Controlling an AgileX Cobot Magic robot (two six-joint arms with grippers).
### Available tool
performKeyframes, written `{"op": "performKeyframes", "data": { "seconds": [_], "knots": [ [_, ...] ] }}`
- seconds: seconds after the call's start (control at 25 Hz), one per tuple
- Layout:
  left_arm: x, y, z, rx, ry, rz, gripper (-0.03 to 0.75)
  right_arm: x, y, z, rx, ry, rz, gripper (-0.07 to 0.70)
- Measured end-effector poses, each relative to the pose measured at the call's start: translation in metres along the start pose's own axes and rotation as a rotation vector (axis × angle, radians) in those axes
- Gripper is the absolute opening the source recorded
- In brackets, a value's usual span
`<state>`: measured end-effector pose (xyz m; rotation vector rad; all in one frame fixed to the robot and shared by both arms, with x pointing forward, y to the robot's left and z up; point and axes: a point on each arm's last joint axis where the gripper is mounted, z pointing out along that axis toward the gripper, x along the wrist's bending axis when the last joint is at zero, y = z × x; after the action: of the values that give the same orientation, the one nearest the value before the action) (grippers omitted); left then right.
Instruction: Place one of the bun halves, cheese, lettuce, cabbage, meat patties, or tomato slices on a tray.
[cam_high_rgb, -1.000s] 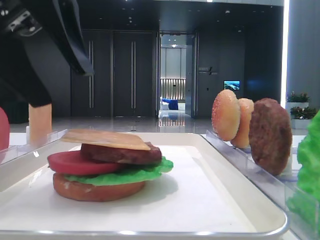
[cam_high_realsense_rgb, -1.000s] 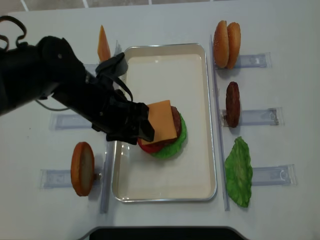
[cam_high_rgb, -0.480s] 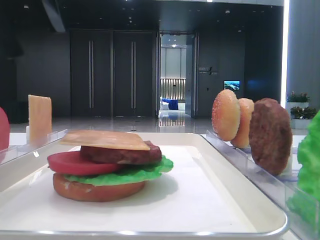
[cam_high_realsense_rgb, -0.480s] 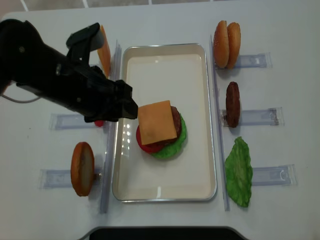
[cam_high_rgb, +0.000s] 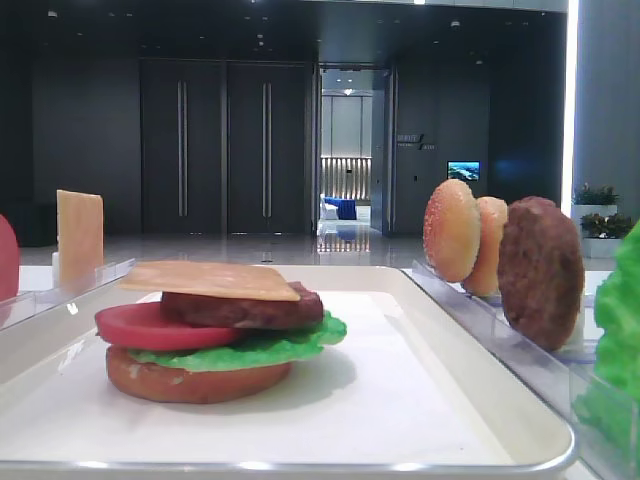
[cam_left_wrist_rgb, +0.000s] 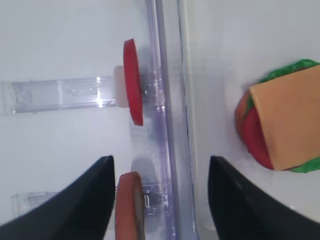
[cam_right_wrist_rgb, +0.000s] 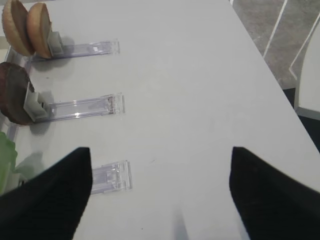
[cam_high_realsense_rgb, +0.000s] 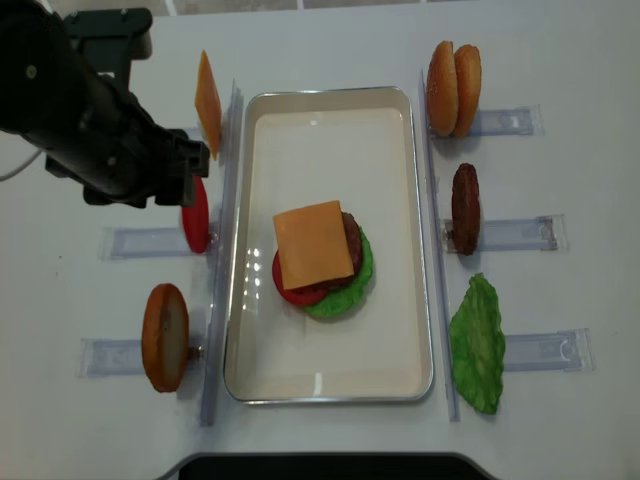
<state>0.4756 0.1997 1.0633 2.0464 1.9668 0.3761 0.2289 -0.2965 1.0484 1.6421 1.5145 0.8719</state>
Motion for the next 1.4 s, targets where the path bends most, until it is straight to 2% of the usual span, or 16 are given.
{"op": "performKeyframes", "data": {
  "seconds": [0.2, 0.28, 0.36, 0.48, 0.6, 0.68, 0.76, 0.84, 1.0, 1.12, 1.24, 1.4],
  "knots": [
    [0.01, 0.004, 0.0, -0.032, 0.087, 0.007, 0.518, 0.0, 0.0, 0.0, 0.0, 0.0, 0.0, 0.538],
    [0.018, 0.007, 0.0, -0.039, 0.093, -0.028, 0.521, 0.0, 0.0, 0.0, 0.0, 0.0, 0.0, 0.538],
    [0.034, 0.014, 0.002, -0.048, 0.11, -0.076, 0.521, 0.0, 0.0, 0.0, 0.0, 0.0, 0.0, 0.538],
    [0.074, 0.022, 0.008, -0.046, 0.18, -0.135, 0.523, 0.0, 0.0, 0.0, 0.0, 0.0, 0.0, 0.538],
    [0.113, 0.025, 0.01, -0.038, 0.285, -0.14, 0.524, 0.0, 0.0, 0.0, 0.0, 0.0, 0.0, 0.538],
    [0.135, 0.023, 0.008, -0.027, 0.344, -0.121, 0.526, 0.0, 0.0, 0.0, 0.0, 0.0, 0.0, 0.538],
    [0.152, 0.02, 0.007, -0.006, 0.374, -0.107, 0.526, 0.0, 0.0, 0.0, 0.0, 0.0, 0.0, 0.538],
    [0.162, 0.016, 0.006, 0.015, 0.355, -0.106, 0.527, 0.0, 0.0, 0.0, 0.0, 0.0, 0.0, 0.538],
    [0.165, -0.01, -0.001, 0.011, 0.239, -0.174, 0.527, 0.0, 0.0, 0.0, 0.0, 0.0, 0.0, 0.538],
    [0.157, -0.043, -0.006, 0.022, 0.217, -0.194, 0.527, 0.0, 0.0, 0.0, 0.0, 0.0, 0.0, 0.538],
    [0.148, -0.075, -0.013, 0.04, 0.216, -0.257, 0.527, 0.0, 0.0, 0.0, 0.0, 0.0, 0.0, 0.538],
    [0.137, -0.109, -0.025, 0.0, 0.203, -0.29, 0.527, 0.0, 0.0, 0.0, 0.0, 0.0, 0.0, 0.538]
  ]
}}
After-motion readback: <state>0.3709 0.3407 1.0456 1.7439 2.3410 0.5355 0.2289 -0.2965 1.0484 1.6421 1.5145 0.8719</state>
